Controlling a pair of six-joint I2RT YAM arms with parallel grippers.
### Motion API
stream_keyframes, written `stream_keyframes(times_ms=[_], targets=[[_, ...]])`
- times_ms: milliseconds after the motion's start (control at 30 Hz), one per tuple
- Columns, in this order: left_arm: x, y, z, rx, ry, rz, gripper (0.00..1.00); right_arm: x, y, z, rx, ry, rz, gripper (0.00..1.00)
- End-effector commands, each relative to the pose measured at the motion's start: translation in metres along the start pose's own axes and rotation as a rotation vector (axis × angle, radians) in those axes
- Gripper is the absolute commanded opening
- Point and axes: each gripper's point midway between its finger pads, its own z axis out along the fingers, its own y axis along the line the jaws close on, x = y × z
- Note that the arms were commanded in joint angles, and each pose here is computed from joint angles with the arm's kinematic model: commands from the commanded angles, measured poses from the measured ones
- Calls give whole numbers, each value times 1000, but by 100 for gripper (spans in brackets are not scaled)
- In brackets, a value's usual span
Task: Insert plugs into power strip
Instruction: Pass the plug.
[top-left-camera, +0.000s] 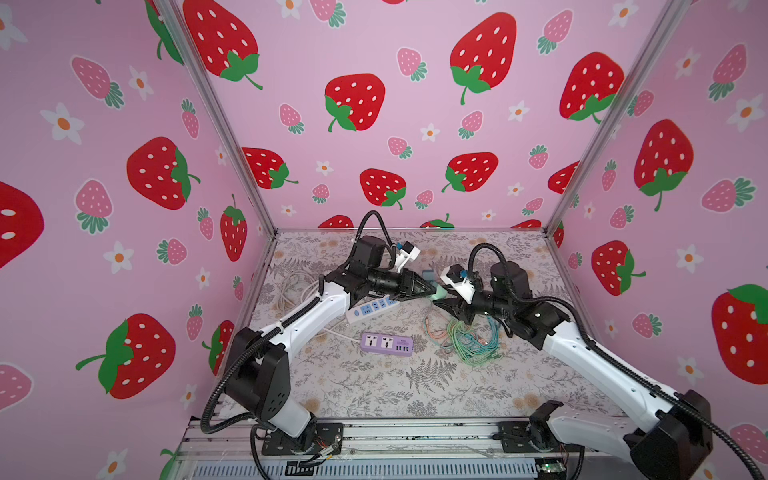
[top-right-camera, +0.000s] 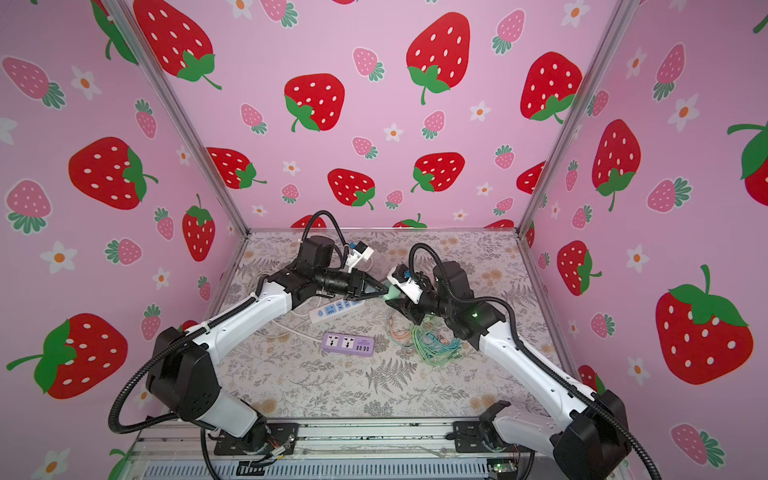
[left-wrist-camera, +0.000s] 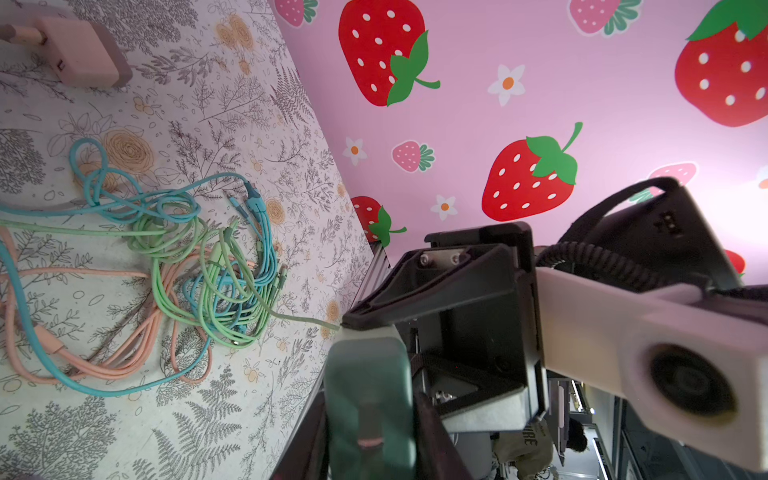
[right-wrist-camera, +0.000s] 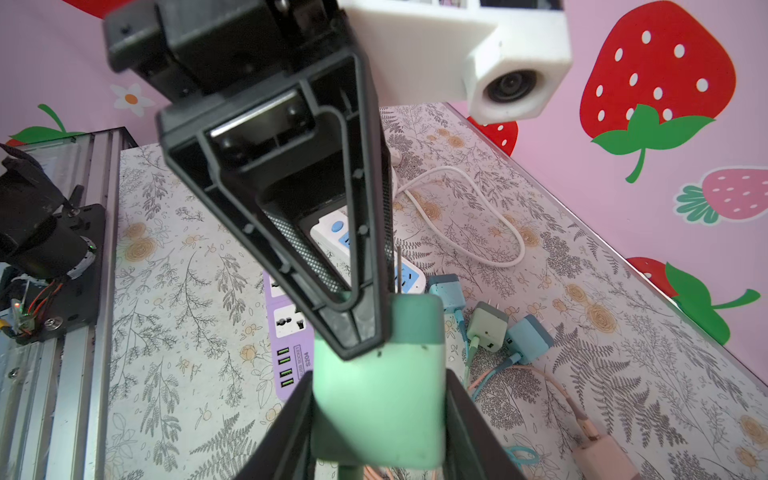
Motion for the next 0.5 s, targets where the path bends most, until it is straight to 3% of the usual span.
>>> stream_keyframes(times_ms=[0, 133, 233, 467], targets=[[-4, -21, 1, 56, 17, 68, 24, -15, 0, -4, -3, -29, -21, 24], [-6, -22, 1, 57, 10, 67, 11, -13, 0, -6, 9, -26, -12, 32], [-9, -19, 1, 44, -3, 70, 0, -12, -1, -9, 24, -34, 15, 43], [-19, -10, -1, 10, -49, 76, 0, -22, -6, -32, 107, -88, 113, 69]])
